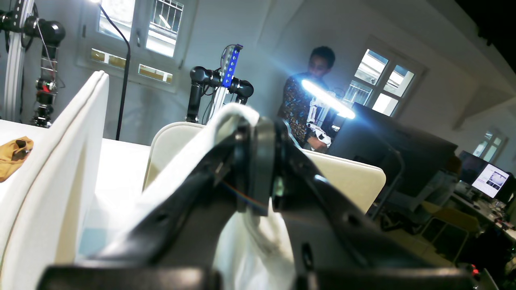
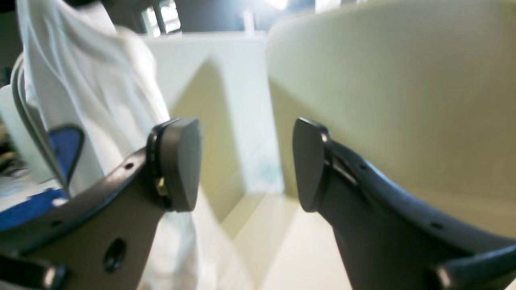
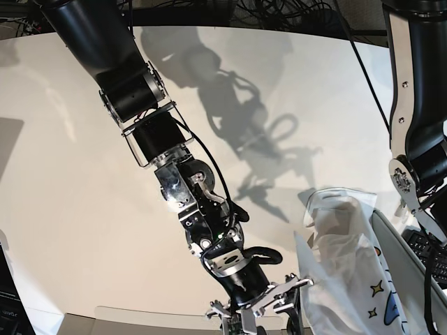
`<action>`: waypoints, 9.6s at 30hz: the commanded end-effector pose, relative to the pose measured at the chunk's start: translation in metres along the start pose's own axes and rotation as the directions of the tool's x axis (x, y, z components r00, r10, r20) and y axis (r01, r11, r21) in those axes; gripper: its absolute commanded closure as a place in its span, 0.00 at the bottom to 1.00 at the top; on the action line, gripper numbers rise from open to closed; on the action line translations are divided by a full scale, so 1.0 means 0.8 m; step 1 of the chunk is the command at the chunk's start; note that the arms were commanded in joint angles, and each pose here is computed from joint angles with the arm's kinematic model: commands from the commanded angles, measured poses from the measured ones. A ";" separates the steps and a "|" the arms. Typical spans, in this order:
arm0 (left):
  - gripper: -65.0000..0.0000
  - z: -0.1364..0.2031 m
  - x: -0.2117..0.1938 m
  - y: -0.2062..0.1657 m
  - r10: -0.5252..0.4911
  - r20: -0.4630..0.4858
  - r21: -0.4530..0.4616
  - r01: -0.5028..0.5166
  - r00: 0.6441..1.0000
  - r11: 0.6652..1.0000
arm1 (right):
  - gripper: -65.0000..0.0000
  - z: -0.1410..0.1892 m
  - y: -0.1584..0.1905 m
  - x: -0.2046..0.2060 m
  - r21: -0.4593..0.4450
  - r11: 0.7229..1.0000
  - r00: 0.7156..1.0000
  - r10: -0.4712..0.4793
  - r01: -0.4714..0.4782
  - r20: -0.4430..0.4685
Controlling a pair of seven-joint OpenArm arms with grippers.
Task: Layout the t-shirt on the table in an organized manner, then fold the t-shirt properly
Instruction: 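Hold the shirt up with the left gripper while the right gripper swings over, then lower the hanging shirt onto the table with both grippers, spreading it, then release the shirt and raise both grippers to its shoulder corners, then grasp the shirt edges with both grippers and pull them apart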
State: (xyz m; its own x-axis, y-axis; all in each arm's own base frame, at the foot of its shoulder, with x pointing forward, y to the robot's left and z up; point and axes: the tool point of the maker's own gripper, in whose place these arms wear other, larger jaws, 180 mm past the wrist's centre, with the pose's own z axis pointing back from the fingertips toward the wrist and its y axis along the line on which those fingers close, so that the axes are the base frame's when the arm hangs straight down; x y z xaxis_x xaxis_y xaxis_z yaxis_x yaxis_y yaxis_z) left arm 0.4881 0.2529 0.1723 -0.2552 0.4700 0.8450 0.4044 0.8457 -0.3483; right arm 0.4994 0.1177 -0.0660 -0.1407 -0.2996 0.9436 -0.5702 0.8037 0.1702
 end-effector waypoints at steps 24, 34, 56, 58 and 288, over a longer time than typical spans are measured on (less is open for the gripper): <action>0.99 0.006 0.038 -0.042 0.175 0.049 -0.147 -0.166 0.983 0.975 | 0.45 -0.003 0.069 0.033 0.170 0.984 0.995 -0.070 0.058 0.065; 0.99 0.012 0.045 -0.061 0.148 0.055 -0.178 -0.136 0.987 0.975 | 0.45 -0.006 0.061 0.019 0.152 0.987 0.997 -0.065 0.059 0.038; 0.99 0.017 0.052 -0.070 0.131 0.073 -0.193 -0.115 0.989 0.974 | 0.55 -0.012 0.056 0.014 0.143 0.989 0.998 -0.052 0.048 0.023; 0.99 0.019 0.054 -0.074 0.125 0.080 -0.200 -0.107 0.989 0.974 | 0.55 -0.013 0.056 0.016 0.144 0.988 0.998 -0.052 0.048 0.025; 0.99 0.711 -0.527 0.084 -0.144 -0.920 -0.271 0.327 -0.363 0.905 | 1.00 0.516 -0.322 -0.161 -0.738 0.579 0.827 -0.184 -0.346 -0.532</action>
State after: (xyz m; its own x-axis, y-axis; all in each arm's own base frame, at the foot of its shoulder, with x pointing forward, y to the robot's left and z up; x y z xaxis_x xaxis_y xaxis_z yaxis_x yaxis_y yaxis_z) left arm 0.1639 0.2297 -0.4248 0.7946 -0.5171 0.3182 0.5218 0.8495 0.0776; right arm 0.3210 -0.2579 -0.3655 0.4700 -0.1446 0.8707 0.3164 0.9485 -0.0132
